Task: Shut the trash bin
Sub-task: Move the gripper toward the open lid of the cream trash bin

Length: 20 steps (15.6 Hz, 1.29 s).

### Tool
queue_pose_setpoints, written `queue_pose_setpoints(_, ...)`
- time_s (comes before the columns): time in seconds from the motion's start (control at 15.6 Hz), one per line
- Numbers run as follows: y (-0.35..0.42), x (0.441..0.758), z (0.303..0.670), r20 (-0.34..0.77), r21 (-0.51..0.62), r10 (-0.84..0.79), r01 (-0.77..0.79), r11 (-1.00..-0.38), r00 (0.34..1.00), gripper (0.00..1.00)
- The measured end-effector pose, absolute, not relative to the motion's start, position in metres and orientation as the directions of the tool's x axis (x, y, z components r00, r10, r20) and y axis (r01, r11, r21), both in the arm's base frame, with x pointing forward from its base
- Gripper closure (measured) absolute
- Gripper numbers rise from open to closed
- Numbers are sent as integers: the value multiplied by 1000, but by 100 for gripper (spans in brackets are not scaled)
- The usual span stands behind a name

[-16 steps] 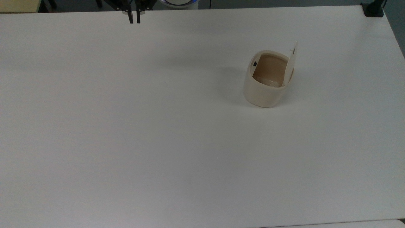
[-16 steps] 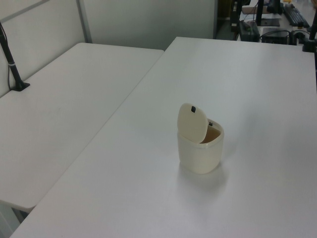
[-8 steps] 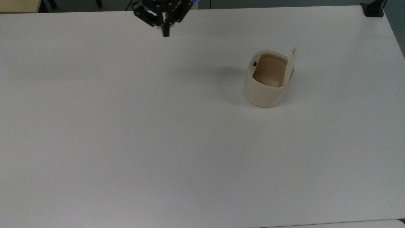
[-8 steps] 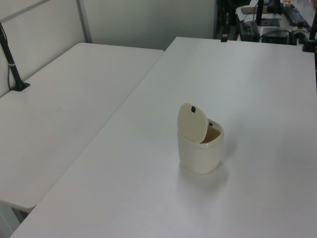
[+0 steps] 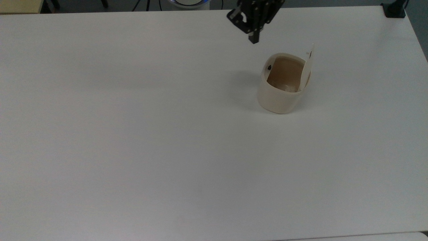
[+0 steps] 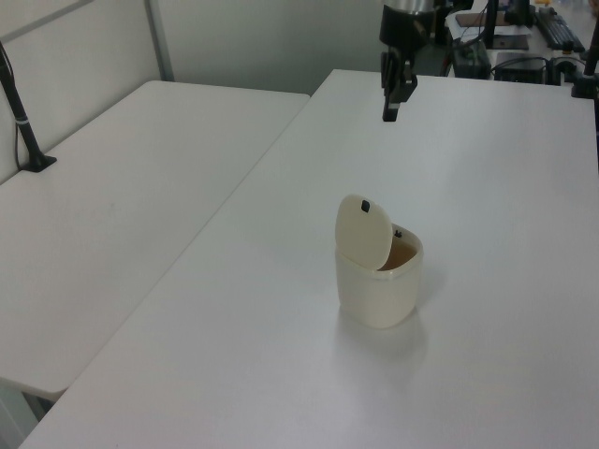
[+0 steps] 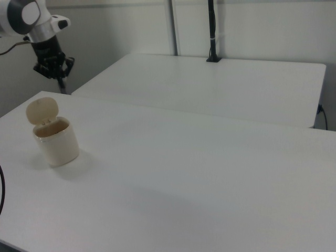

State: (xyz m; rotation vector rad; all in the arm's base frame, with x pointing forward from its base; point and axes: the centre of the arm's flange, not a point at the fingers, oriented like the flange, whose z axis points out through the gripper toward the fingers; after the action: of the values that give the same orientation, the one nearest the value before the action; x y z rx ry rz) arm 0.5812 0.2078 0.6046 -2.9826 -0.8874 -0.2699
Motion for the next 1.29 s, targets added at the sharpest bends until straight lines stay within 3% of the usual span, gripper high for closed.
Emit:
queue_pose_setpoints(0.39, 297, 573, 595, 302, 56, 629, 645, -762, 716, 99)
queue_pose_setpoints(1.29, 350, 571, 533, 230, 56, 751, 762, -645, 619, 99)
